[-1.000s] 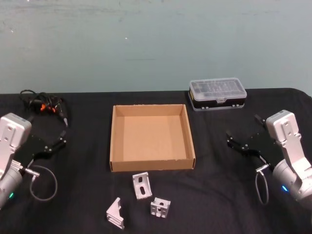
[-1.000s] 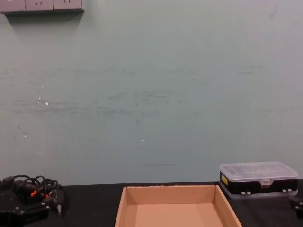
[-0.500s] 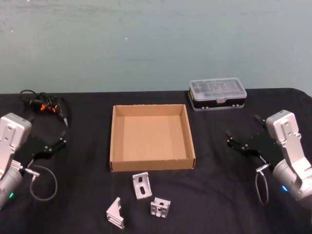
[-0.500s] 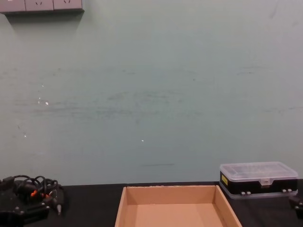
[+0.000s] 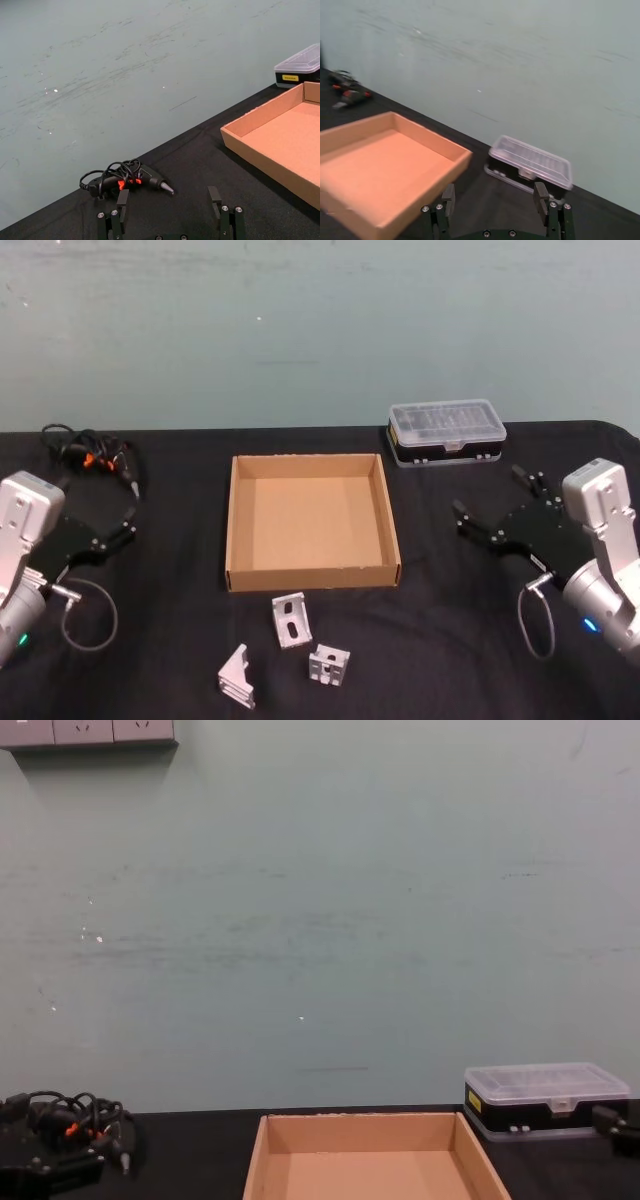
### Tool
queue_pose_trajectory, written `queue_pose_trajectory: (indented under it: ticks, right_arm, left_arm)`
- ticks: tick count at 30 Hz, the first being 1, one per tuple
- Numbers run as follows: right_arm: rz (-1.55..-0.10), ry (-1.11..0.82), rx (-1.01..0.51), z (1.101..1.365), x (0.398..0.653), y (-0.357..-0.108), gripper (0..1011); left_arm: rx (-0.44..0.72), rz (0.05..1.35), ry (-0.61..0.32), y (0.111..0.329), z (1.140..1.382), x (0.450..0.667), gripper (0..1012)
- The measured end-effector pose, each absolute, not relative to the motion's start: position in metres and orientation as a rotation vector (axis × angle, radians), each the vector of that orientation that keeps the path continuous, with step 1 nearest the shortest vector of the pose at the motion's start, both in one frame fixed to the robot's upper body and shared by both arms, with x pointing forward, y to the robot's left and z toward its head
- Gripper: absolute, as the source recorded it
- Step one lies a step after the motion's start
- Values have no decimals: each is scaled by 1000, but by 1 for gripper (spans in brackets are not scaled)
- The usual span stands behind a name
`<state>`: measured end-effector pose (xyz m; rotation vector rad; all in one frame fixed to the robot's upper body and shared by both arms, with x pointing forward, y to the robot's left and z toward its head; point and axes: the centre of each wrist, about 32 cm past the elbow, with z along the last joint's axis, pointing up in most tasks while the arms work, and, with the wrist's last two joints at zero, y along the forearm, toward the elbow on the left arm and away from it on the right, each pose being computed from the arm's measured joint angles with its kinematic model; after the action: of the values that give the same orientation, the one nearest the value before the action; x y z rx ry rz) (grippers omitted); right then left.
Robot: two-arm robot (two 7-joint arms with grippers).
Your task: Use one hand to pick up the angle iron from the table and place it into the box.
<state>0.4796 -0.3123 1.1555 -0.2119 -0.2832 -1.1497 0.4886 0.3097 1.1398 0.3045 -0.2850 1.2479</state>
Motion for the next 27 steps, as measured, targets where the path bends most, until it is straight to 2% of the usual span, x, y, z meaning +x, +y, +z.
queue_pose_trajectory:
  ticks: [15, 18, 19, 24, 27]
  right_arm:
    - [-761, -208, -198, 1192, 458, -318, 1003]
    - [-598, -176, -221, 1200, 451, -315, 1003]
    - [-598, -176, -221, 1200, 451, -315, 1003]
    - [-419, -108, -301, 1201, 440, -303, 1003]
    - [-401, -78, -339, 1198, 436, -297, 1003]
  left_arm:
    - [304, 1248, -285, 310, 1140, 489, 1000]
    - [304, 1248, -285, 310, 1140, 489, 1000]
    - [305, 1248, -285, 310, 1140, 489, 1000]
    - [304, 1248, -285, 310, 1140, 489, 1000]
    - [304, 1248, -285, 310, 1140, 489, 1000]
